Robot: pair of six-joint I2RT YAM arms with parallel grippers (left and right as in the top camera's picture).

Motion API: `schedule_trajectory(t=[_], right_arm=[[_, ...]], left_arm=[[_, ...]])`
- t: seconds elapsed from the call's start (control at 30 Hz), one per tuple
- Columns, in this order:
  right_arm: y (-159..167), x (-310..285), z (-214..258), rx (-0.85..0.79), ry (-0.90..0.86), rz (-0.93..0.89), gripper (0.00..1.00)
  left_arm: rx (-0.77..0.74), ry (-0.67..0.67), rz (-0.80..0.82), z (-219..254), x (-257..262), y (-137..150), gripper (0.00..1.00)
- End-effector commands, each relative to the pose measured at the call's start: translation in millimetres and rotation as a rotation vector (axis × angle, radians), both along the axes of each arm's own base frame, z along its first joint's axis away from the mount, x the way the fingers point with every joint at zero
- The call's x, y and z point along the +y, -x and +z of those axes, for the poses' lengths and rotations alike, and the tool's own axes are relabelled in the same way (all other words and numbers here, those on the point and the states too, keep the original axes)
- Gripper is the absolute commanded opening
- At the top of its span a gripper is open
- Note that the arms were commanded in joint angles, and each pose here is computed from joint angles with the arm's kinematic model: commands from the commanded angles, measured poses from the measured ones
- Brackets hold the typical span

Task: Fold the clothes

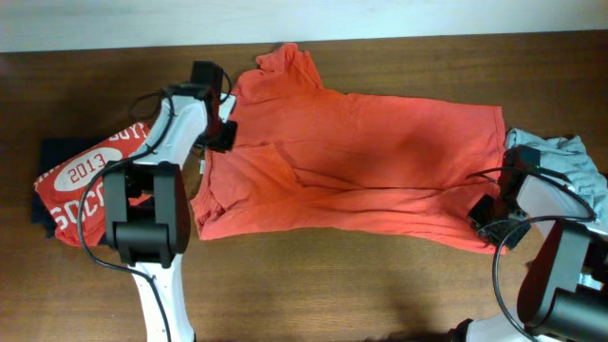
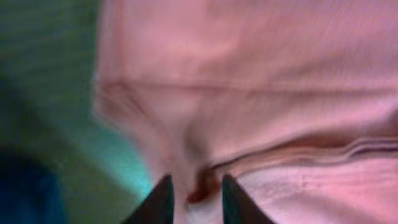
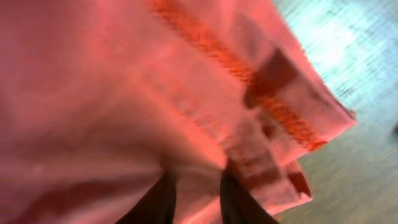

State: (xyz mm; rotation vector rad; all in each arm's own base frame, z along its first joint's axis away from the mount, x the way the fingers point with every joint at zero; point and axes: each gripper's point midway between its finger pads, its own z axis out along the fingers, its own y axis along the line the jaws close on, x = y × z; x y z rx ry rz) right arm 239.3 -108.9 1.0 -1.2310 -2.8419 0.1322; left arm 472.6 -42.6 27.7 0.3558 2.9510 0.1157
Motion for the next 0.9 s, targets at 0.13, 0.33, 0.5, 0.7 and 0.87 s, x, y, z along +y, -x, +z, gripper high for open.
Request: schedule_trajectory(t=[0.13, 0.33, 0.5, 0.7, 0.87], right_arm=[[-34.1, 21.5, 55.6, -0.258, -0.098, 0.087, 0.45], [-32.6, 30.2, 57.1, -0.262, -0.145, 0.088, 0.46], [-35.5, 28.9, 52.2, -0.260, -0.145, 0.087, 0.45], [-52.1, 21.8, 43.3, -0.299, -0.125, 0.092, 0.34], [-59.8, 18.6, 27.2, -0.290, -0.128, 0.091, 0.28]], left_arm=[[-0.016, -0.019, 0.010, 83.3, -5.4, 5.0, 0.27], [0.122, 0.073, -0.019, 85.7, -27.4, 43.6, 0.27], [0.219, 0.056, -0.034, 59.5, -33.2, 67.3, 0.27], [0.280, 0.043, -0.020, -5.9, -31.9, 91.1, 0.26], [0.234, 0.018, -0.019, -45.1, -25.2, 93.5, 0.26]])
